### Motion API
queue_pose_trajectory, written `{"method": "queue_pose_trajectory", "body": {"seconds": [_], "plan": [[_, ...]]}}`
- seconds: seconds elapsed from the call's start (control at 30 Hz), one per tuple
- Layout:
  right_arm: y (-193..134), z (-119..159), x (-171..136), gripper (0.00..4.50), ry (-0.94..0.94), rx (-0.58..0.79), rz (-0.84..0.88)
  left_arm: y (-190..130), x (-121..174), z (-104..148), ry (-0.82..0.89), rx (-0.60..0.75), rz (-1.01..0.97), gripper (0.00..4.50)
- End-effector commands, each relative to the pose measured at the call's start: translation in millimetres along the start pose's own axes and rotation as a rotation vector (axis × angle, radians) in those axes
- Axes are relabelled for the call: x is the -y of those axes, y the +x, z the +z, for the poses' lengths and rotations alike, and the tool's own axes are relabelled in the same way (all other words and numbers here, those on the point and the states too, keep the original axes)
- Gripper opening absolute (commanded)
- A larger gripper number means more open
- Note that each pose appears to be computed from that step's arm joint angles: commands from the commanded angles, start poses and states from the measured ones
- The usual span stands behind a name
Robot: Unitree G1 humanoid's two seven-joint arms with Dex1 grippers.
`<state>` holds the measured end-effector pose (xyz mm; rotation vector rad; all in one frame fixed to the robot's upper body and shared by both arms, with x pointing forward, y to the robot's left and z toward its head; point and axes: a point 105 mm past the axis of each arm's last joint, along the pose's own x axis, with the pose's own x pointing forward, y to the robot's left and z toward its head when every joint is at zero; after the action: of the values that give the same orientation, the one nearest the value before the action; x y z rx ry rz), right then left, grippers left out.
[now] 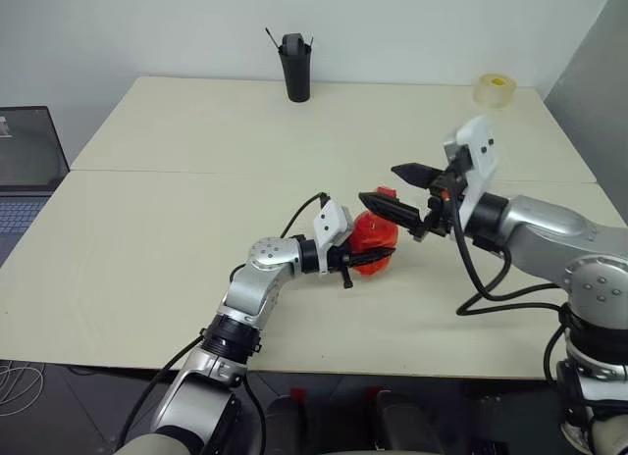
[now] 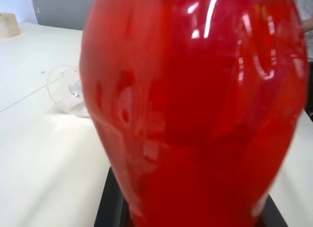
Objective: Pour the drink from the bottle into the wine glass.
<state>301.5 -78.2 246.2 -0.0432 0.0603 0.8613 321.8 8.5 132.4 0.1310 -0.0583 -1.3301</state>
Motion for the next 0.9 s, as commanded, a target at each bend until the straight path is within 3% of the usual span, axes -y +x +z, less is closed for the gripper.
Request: {"method": "queue_pose_trajectory", "body": {"seconds": [0.03, 0.5, 0.9], "plan": [[4, 5, 8, 4.5, -0.022, 0.021, -0.032, 2, 0, 23, 0.07, 0.063, -0.003, 0.87], [-7, 4, 20, 4.5, -0.029, 0.019, -0.058, 1, -2, 23, 0.073, 0.06, 0.011, 0.87], [-21, -3, -12, 4.5, 0.019, 0.001, 0.111, 3, 0, 23, 0.079, 0.059, -0.008, 0.87]]}}
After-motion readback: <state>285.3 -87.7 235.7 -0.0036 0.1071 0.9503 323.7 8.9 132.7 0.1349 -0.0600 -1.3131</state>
